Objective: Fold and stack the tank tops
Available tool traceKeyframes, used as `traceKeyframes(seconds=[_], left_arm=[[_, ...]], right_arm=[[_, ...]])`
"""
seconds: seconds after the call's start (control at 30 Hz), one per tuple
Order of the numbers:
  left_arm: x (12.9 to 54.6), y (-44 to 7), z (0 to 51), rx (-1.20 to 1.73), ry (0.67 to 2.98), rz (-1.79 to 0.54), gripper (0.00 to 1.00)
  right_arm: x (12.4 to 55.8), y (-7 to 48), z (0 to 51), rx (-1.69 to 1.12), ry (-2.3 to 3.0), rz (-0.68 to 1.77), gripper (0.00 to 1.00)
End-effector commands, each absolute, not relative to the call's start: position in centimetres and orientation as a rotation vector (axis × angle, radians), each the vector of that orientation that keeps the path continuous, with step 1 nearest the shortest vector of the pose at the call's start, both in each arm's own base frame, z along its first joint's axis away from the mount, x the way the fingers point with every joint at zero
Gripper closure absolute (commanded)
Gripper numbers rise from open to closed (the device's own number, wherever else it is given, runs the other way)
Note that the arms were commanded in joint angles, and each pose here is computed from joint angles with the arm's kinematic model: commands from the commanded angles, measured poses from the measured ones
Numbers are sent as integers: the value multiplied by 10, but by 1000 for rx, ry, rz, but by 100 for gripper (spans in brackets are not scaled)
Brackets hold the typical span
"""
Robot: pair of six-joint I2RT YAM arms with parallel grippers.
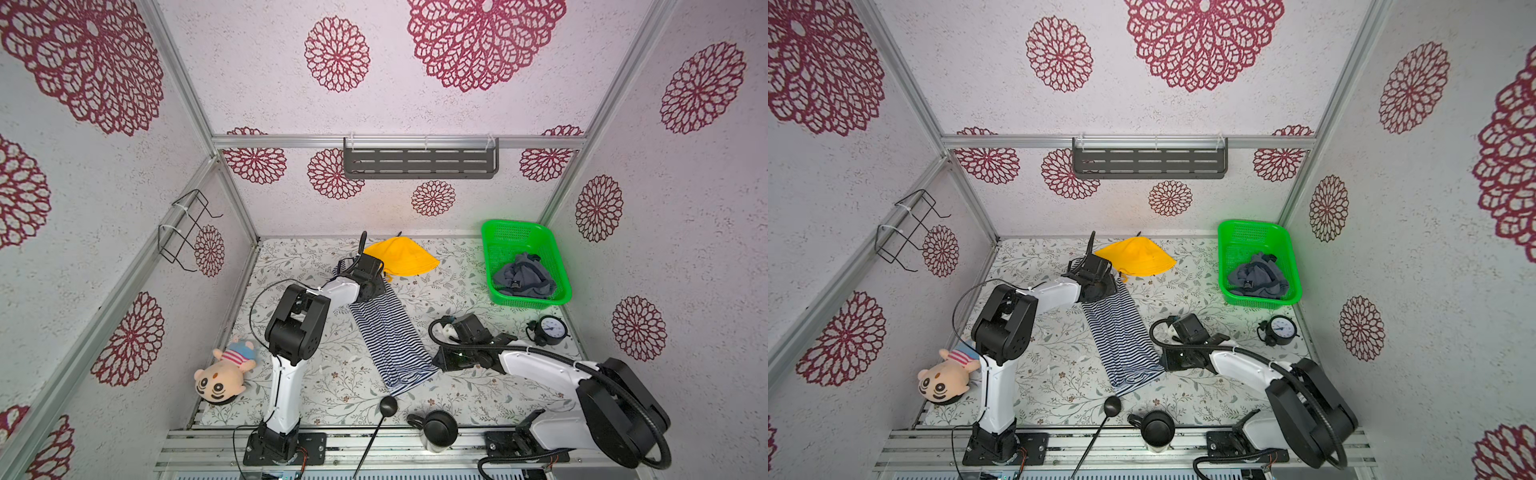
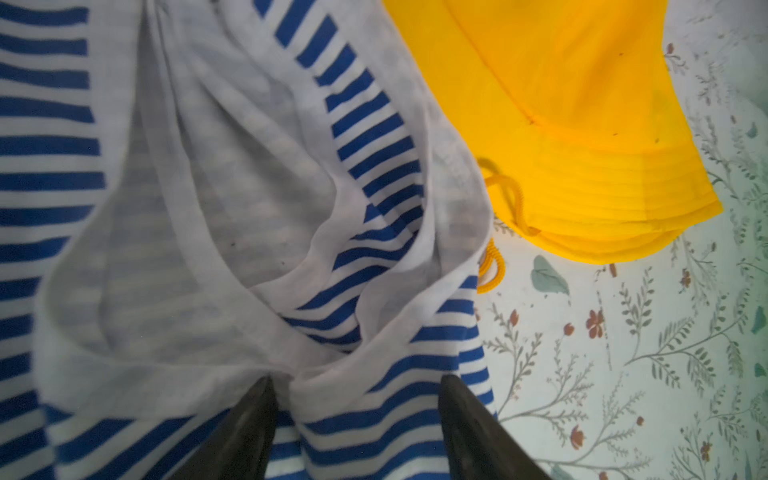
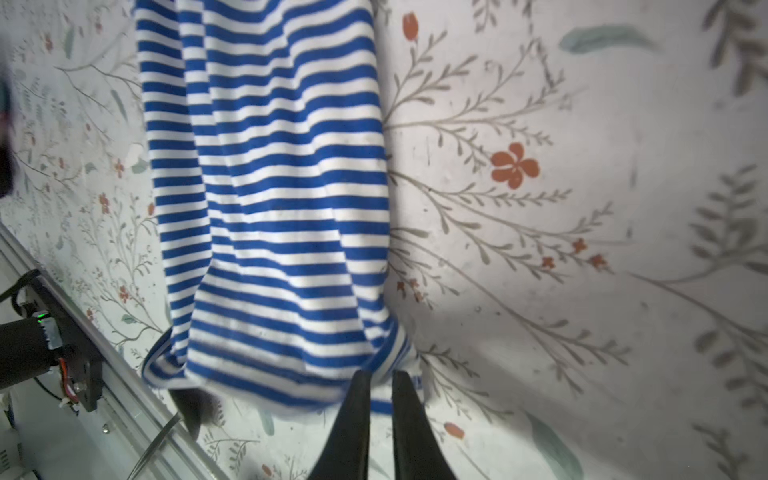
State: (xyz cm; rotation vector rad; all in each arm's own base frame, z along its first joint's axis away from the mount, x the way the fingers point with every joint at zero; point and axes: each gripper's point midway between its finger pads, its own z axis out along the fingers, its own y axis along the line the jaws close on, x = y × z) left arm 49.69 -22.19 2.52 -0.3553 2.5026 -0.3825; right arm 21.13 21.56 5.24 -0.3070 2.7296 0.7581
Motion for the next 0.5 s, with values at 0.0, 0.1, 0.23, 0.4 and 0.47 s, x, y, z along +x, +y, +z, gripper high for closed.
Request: traceKeyframes(seconds=[0.0, 0.1, 0.23, 0.4, 0.47], left_arm=[[501, -237, 2, -273, 2545, -455, 34], [511, -246, 8, -249, 2514, -498, 33], [507, -237, 39, -212, 2472, -462, 27], [472, -217, 104, -152, 2382, -448, 4], [453, -213, 125, -139, 2364, -450, 0]], right_arm=[[220, 207, 73, -239, 2699, 707, 83], [222, 203, 71, -211, 2701, 696, 79], [223, 202, 70, -197, 2706, 690, 72], [226, 205, 67, -207, 2720, 689, 70], [227, 208, 63, -214, 2731, 696, 70]])
